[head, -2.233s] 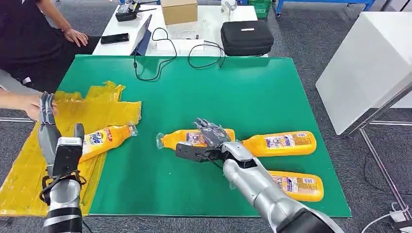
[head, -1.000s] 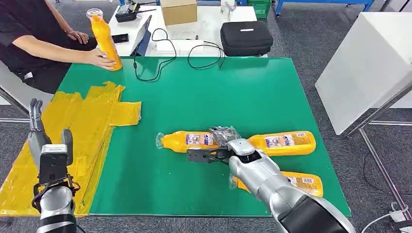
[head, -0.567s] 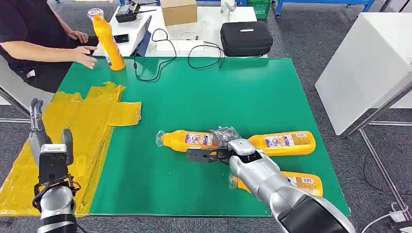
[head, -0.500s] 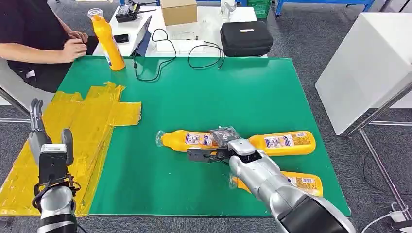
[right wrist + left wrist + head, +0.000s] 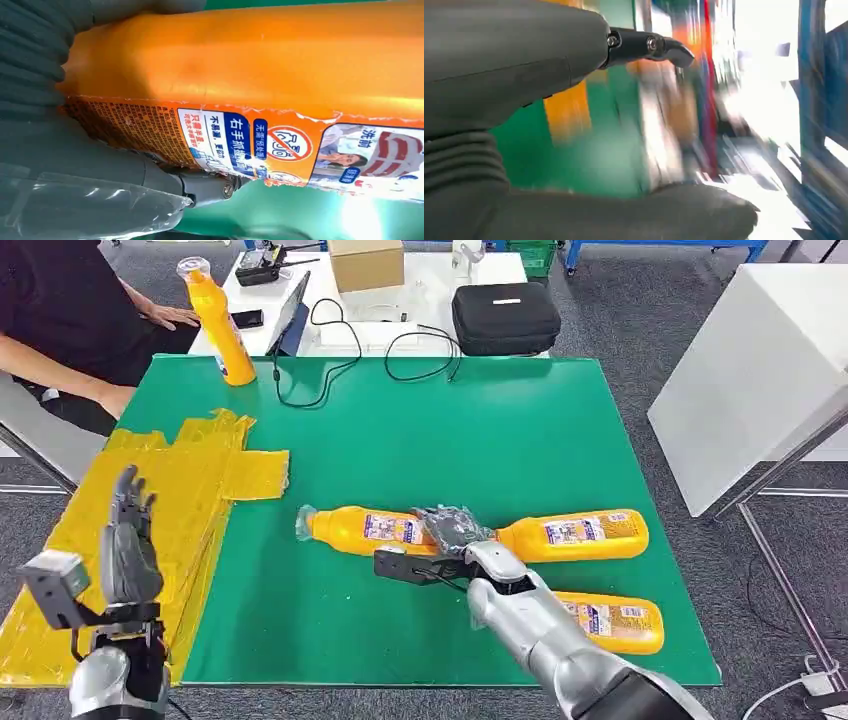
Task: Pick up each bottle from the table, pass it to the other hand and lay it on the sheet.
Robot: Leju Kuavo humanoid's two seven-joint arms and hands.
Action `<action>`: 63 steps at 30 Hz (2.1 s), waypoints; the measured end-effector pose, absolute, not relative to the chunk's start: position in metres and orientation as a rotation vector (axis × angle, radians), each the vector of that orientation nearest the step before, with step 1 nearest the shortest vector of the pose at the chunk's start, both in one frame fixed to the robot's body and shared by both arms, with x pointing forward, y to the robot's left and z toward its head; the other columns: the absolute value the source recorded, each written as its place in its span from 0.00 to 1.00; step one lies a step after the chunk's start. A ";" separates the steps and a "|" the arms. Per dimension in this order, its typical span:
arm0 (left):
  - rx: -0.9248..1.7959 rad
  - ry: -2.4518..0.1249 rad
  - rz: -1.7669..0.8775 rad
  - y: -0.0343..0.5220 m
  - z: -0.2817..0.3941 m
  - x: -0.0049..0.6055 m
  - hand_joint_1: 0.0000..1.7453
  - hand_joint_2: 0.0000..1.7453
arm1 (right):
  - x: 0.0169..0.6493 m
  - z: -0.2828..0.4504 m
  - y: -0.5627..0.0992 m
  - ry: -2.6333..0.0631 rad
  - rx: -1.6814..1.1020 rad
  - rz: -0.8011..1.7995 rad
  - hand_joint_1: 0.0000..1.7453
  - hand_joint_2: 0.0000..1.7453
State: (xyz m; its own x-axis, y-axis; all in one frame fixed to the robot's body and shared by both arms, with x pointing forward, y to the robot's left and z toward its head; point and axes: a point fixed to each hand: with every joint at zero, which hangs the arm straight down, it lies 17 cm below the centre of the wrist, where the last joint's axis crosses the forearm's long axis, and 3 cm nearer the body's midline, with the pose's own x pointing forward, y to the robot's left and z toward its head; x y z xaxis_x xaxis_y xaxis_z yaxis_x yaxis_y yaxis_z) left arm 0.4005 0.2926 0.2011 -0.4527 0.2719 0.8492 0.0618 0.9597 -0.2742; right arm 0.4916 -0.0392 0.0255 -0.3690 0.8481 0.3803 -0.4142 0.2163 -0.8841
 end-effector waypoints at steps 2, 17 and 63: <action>-0.386 -2.022 0.308 0.287 0.194 0.385 0.00 1.00 | 0.488 0.043 -0.026 -1.446 -0.407 1.379 1.00 1.00; -0.443 -1.910 0.356 0.261 0.159 0.356 0.00 1.00 | 0.473 0.135 0.019 -1.718 -0.299 1.217 1.00 1.00; -0.750 -1.968 0.498 0.227 0.210 0.353 0.00 1.00 | 0.336 0.146 0.186 -1.807 0.107 1.426 1.00 1.00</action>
